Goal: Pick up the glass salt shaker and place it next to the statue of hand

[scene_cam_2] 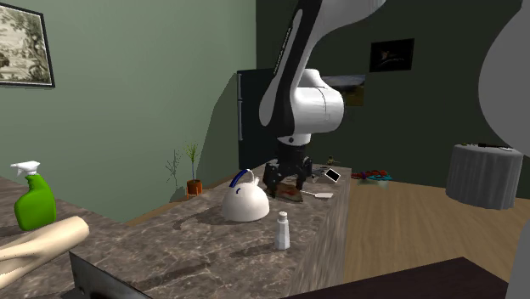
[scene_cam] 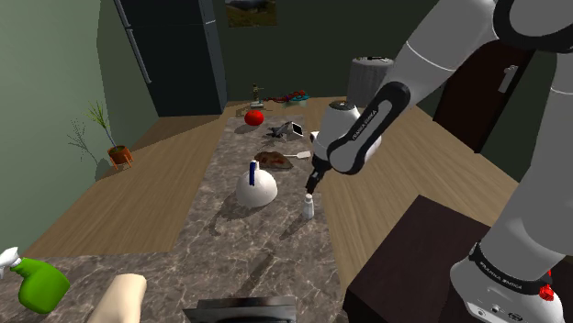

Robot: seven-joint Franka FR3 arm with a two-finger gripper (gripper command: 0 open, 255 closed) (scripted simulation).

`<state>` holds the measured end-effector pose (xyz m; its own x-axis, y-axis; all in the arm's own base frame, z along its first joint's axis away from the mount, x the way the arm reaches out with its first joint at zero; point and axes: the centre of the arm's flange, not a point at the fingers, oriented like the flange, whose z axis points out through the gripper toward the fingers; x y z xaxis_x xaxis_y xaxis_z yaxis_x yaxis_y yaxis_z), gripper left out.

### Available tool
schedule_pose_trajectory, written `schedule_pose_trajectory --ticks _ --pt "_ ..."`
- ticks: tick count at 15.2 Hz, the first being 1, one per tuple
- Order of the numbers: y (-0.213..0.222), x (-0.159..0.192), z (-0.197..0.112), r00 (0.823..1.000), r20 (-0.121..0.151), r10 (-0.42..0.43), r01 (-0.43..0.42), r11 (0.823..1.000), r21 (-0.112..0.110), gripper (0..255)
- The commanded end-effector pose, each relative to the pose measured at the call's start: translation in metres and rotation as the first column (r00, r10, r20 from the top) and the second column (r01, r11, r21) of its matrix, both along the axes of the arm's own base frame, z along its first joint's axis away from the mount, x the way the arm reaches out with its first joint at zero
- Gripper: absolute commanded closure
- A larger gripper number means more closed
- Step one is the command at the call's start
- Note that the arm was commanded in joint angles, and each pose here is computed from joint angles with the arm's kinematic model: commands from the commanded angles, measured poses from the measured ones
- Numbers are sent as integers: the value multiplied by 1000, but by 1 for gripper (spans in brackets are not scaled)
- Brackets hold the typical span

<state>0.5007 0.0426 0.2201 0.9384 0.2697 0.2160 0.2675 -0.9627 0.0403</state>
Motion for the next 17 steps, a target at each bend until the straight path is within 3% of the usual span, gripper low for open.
schedule_pose_trajectory --ticks 1,4,12,17 --pt "2 12 -24 1000 3 11 -11 1000 -6 0" --pt "4 29 -60 1000 6 26 -26 1000 -16 0" --pt "5 40 -103 1000 6 27 -27 999 -17 0" --pt "5 40 -103 1000 6 27 -27 999 -17 0"
